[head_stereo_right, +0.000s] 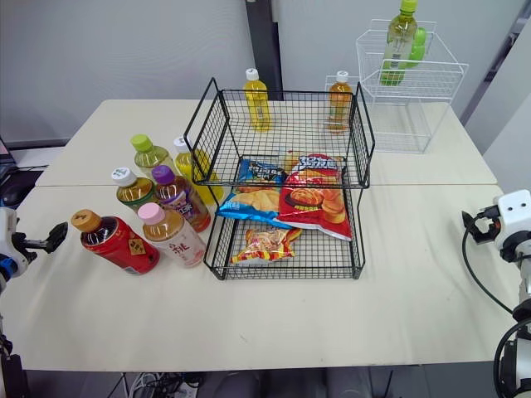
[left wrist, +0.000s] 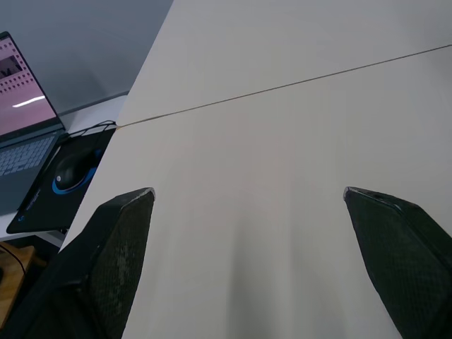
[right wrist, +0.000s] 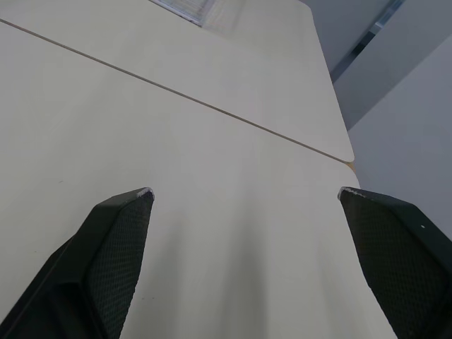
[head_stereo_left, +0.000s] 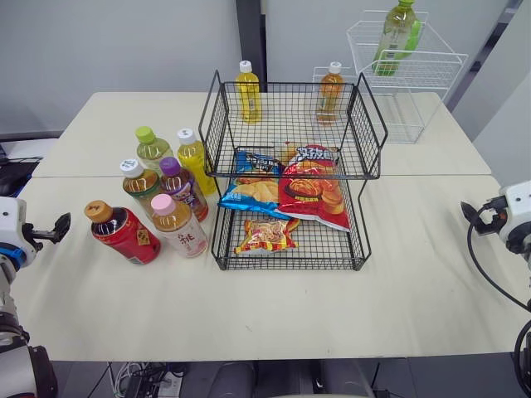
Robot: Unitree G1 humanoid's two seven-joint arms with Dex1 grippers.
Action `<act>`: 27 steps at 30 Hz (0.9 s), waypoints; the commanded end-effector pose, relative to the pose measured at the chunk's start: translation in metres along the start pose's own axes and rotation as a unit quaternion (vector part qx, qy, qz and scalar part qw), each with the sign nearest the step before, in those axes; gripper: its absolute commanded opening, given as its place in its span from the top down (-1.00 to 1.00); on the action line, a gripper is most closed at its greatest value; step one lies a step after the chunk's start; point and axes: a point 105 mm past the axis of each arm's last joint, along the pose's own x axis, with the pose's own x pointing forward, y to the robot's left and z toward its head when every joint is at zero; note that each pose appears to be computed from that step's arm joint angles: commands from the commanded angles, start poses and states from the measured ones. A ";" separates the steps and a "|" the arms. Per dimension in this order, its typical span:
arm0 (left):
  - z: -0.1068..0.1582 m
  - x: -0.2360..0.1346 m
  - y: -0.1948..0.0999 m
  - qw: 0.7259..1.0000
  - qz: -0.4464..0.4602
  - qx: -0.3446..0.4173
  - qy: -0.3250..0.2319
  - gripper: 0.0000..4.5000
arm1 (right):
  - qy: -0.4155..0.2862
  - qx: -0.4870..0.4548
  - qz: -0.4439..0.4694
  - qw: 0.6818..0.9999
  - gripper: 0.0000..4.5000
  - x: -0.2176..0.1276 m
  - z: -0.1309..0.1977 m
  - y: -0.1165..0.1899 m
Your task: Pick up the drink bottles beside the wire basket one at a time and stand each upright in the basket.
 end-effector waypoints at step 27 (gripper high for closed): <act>0.021 0.001 0.007 0.999 0.007 -0.003 -0.039 -0.98 | -0.027 -0.016 -0.026 0.999 -1.00 -0.004 0.017 -0.017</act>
